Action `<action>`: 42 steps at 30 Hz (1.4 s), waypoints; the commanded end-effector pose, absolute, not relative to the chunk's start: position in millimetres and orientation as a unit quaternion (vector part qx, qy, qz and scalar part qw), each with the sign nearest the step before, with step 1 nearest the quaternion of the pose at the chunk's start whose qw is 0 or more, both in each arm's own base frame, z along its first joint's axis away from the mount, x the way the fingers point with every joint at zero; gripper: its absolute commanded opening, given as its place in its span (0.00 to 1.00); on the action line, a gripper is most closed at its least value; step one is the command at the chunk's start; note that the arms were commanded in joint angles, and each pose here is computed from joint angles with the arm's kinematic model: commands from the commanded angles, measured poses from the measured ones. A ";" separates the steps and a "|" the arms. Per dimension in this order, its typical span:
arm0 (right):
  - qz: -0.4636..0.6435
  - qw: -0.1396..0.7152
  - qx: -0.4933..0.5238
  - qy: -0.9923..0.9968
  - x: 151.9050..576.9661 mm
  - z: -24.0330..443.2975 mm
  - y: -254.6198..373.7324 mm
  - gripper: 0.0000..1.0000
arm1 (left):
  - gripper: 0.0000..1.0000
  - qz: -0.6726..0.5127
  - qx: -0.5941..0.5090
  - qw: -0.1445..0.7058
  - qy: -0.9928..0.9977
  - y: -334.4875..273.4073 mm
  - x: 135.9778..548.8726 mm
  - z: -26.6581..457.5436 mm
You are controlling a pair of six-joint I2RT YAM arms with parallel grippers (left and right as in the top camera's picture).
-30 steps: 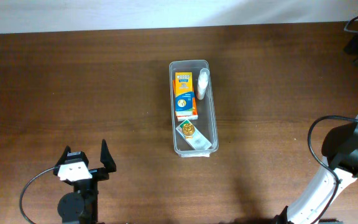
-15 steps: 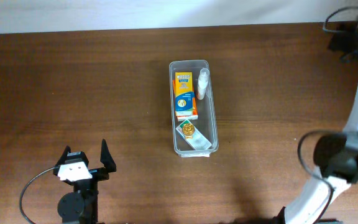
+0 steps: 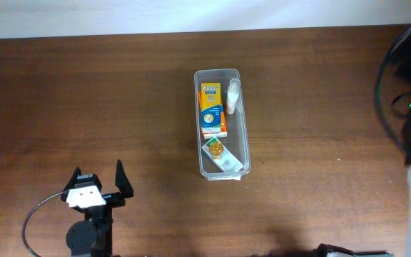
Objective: Pack container
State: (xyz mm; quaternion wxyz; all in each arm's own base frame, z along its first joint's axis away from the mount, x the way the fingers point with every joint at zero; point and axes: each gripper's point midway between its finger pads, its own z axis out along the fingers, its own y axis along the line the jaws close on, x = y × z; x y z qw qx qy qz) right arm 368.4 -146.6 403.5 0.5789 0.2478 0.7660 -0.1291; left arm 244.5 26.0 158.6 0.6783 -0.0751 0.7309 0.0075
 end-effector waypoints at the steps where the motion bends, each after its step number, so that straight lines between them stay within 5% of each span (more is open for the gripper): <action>1: -0.077 0.613 0.201 0.760 348.4 396.9 -106.0 0.98 | 0.99 0.011 -0.065 0.679 0.731 25.0 244.6 156.7; 14: -0.043 0.741 0.112 0.660 288.6 339.4 -48.0 0.98 | 0.99 0.011 -0.065 0.679 0.731 25.0 244.6 156.7; 18: -0.067 0.775 0.007 0.628 271.9 313.6 -24.3 0.98 | 0.99 0.011 -0.065 0.679 0.731 25.0 244.6 156.7; 42: -0.057 0.799 -0.007 0.599 238.6 245.2 -15.4 0.99 | 0.99 0.011 -0.065 0.679 0.731 25.0 244.6 156.7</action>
